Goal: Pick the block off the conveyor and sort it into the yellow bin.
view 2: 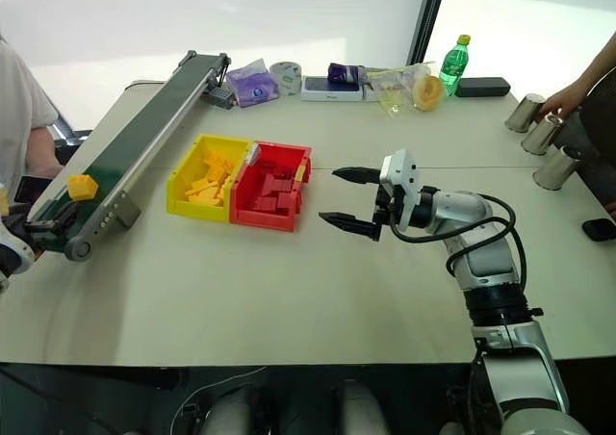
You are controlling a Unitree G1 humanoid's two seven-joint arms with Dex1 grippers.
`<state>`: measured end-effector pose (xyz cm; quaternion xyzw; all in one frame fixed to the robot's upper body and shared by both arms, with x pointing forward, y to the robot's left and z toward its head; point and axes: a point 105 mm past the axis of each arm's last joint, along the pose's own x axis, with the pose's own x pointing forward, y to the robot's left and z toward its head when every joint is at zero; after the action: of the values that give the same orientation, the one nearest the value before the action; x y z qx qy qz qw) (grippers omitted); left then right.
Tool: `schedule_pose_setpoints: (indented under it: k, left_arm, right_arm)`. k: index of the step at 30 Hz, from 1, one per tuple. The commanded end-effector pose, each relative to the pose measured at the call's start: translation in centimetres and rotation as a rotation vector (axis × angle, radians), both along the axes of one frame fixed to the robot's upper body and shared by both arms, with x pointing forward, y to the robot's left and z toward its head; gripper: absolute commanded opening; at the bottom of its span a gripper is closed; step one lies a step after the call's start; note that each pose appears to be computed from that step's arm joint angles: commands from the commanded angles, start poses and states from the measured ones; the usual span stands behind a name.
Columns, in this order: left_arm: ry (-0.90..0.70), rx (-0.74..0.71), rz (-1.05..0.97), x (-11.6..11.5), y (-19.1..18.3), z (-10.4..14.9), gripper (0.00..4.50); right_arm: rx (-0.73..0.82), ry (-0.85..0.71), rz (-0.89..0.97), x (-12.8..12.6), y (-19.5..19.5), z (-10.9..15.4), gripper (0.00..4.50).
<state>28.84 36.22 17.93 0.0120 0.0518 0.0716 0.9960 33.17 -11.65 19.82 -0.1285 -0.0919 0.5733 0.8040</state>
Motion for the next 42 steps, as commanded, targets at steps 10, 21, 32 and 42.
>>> schedule_pose_setpoints:
  k: [10, 21, 32, 42]
  left_arm:
    - [-0.003, -0.006, 0.011, -0.5, 0.5, -0.7, 2.62]
    - [-0.213, -0.050, -0.185, 0.4, -4.4, 4.5, 1.25]
    - [-0.218, -0.043, -0.286, 9.5, -13.2, 4.8, 1.25]
    - [-0.213, -0.082, -0.351, 14.1, -16.3, 4.4, 3.65]
  right_arm:
    - [0.006, -0.050, -0.007, -0.8, -0.2, 1.5, 4.50]
    - [0.006, -0.049, -0.009, -0.6, -0.3, 1.5, 4.50]
    - [0.016, -0.059, -0.015, -0.7, -0.1, 1.5, 4.50]
    - [0.015, -0.061, -0.040, -0.9, -0.5, 1.3, 4.50]
